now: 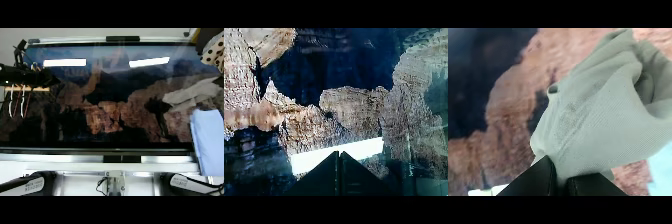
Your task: Fold the shirts.
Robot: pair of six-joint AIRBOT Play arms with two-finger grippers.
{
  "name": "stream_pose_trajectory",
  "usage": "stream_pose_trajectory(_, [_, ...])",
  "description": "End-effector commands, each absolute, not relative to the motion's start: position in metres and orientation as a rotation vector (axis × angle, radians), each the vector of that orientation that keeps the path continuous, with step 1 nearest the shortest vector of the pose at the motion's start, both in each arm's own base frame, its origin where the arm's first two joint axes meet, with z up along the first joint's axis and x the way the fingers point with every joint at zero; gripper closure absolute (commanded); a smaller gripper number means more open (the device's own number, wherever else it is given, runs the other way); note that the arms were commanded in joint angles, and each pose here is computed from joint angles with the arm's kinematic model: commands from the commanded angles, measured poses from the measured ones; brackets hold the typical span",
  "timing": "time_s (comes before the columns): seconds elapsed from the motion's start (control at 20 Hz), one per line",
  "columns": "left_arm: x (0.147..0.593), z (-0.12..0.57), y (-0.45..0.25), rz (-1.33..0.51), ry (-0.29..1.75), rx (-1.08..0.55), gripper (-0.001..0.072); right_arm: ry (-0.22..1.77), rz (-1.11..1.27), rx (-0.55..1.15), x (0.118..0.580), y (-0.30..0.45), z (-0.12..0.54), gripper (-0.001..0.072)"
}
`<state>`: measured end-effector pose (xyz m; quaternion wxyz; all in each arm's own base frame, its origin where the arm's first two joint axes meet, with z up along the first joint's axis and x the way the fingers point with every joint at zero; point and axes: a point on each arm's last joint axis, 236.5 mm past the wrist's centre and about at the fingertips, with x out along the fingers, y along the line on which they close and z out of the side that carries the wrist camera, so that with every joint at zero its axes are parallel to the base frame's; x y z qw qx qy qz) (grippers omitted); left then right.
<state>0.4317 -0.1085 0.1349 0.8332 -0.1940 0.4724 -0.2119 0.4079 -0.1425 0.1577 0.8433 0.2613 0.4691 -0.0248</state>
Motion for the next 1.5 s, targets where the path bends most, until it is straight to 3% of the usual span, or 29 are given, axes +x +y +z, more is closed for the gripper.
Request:
stream_pose_trajectory(0.0, [0.431,0.135,-0.109,-0.451,1.002,-0.41,0.0675,0.92,-0.189,0.589,0.396,-0.196,0.162,0.065])
stream_pose_trajectory(0.3, [0.431,0.135,-0.109,-0.454,1.001,-0.405,0.0675,0.998,-0.388,0.636,0.338,-0.244,0.168,0.065])
stream_pose_trajectory(0.6, [0.432,0.135,-0.109,-0.466,0.991,-0.382,0.0675,1.275,-0.509,0.675,0.257,-0.24,0.155,0.065])
stream_pose_trajectory(1.0, [0.432,0.135,-0.109,-0.478,0.984,-0.358,0.0674,1.291,-0.756,0.587,0.206,-0.264,0.171,0.065])
stream_pose_trajectory(1.2, [0.432,0.135,-0.109,-0.477,0.983,-0.358,0.0675,1.414,-0.745,0.669,0.174,-0.245,0.131,0.065])
stream_pose_trajectory(1.45, [0.432,0.135,-0.109,-0.478,0.985,-0.358,0.0675,1.649,-0.871,0.696,0.101,-0.234,0.077,0.065])
